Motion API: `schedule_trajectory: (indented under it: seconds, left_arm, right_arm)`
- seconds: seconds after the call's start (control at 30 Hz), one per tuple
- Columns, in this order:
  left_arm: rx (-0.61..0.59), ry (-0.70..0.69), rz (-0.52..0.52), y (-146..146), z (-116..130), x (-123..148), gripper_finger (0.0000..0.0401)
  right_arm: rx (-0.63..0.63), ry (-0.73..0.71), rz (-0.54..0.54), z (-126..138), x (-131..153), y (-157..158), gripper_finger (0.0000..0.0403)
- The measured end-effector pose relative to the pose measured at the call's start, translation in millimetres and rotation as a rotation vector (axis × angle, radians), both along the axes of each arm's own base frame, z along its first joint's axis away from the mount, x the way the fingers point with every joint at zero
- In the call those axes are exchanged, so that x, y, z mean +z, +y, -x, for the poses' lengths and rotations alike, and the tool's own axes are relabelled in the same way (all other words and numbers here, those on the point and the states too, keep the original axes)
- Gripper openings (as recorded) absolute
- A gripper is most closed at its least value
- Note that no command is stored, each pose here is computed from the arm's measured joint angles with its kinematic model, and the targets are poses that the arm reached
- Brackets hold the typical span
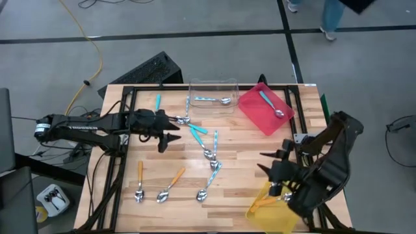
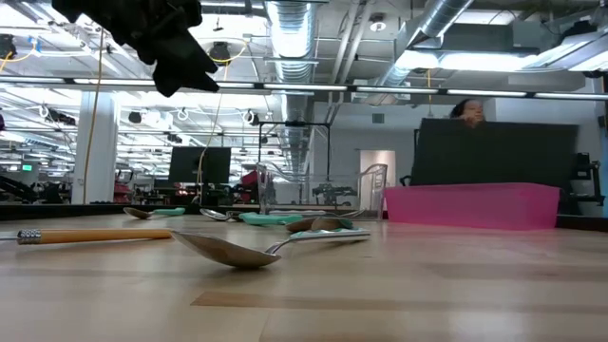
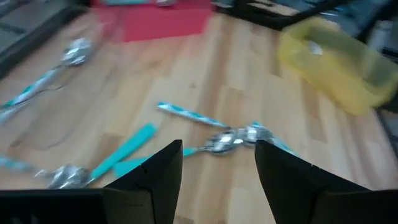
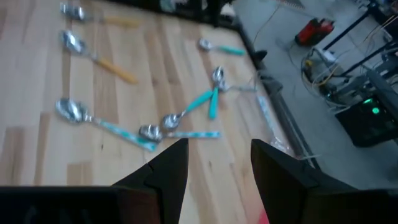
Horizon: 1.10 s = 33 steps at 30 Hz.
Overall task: Sort silverware by color (type)
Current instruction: Put the blue spoon into the red bin
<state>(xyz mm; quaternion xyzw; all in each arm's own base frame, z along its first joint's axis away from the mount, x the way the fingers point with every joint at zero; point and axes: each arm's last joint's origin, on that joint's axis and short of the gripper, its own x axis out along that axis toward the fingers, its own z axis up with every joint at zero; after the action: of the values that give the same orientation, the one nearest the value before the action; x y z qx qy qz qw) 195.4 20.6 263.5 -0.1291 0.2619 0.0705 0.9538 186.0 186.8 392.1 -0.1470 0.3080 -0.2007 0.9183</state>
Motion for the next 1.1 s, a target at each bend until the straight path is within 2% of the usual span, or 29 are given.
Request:
schedule_trajectory:
  seconds: [0.1, 0.2, 0.37, 0.43, 0.57, 0.7, 0.87, 0.97, 1.1]
  left_arm:
    - [-0.077, -0.003, -0.008, -2, 0, 0, 0.0185]
    - [-0.085, -0.001, -0.011, -2, 0, 0, 0.0185]
    - [-0.142, 0.016, 0.017, -8, 0, -2, 0.0185]
    - [-0.132, 0.030, -0.001, -11, 0, -3, 0.0185]
    - [-0.030, 0.048, -0.046, -13, -1, -5, 0.0185]
    - [-0.050, 0.081, -0.041, -13, -8, -12, 0.0185]
    - [-0.159, 0.061, -0.042, -16, -25, -19, 0.0185]
    - [-0.203, 0.022, -0.045, -16, -33, -20, 0.0185]
    - [-0.229, 0.012, -0.068, -17, -34, -20, 0.0185]
  right_arm:
    - [0.005, -0.044, -0.003, 7, 2, -9, 0.0198]
    - [0.002, -0.081, -0.037, 11, -3, -17, 0.0198]
    - [0.018, -0.134, -0.087, 5, -31, -21, 0.0198]
    - [0.038, -0.131, -0.088, 1, -44, -21, 0.0198]
    - [0.039, -0.103, -0.129, -9, -64, -28, 0.0198]
    - [0.026, -0.063, -0.153, -21, -80, -37, 0.0198]
    - [0.086, -0.084, -0.189, -43, -88, -47, 0.0198]
    - [0.103, -0.157, -0.201, -64, -86, -56, 0.0198]
    - [0.034, -0.278, -0.219, -94, -93, -77, 0.0198]
